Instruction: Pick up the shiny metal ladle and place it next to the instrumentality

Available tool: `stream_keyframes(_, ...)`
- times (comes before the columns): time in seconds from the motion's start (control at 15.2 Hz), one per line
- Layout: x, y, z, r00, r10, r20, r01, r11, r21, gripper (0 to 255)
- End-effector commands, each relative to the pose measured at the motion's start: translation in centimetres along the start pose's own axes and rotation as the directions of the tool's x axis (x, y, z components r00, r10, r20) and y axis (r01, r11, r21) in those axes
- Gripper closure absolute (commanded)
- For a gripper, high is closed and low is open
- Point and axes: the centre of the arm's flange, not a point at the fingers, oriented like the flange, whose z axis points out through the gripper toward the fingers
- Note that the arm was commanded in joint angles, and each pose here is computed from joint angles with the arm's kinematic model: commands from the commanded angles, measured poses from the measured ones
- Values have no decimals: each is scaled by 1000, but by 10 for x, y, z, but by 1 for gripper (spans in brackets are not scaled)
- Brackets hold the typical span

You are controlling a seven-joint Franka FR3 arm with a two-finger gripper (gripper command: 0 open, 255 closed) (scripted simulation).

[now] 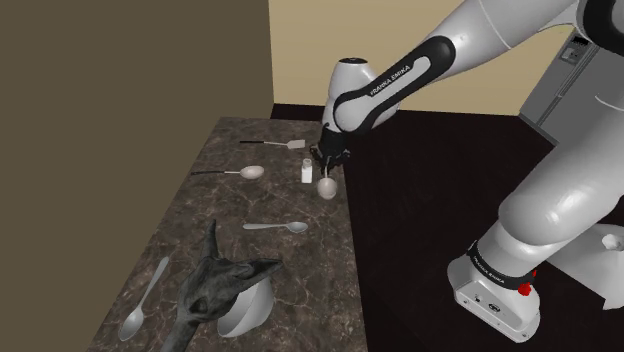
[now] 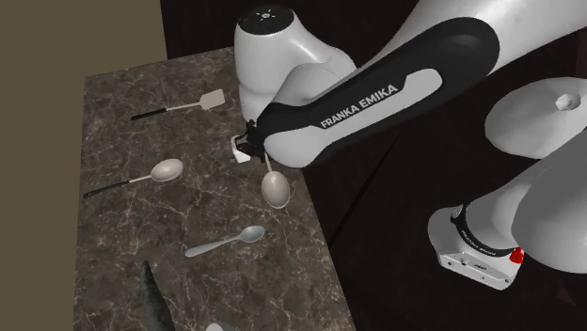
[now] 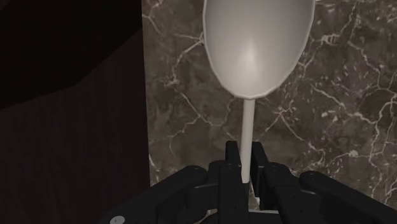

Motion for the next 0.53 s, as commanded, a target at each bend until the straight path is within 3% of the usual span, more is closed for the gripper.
stream_keyframes(0.0,27,-3,-1,1000,0,0,0,1000,-1,255)
stream_keyframes(0.46,119,-14,-3,1000,0,0,0,1000,-1,255)
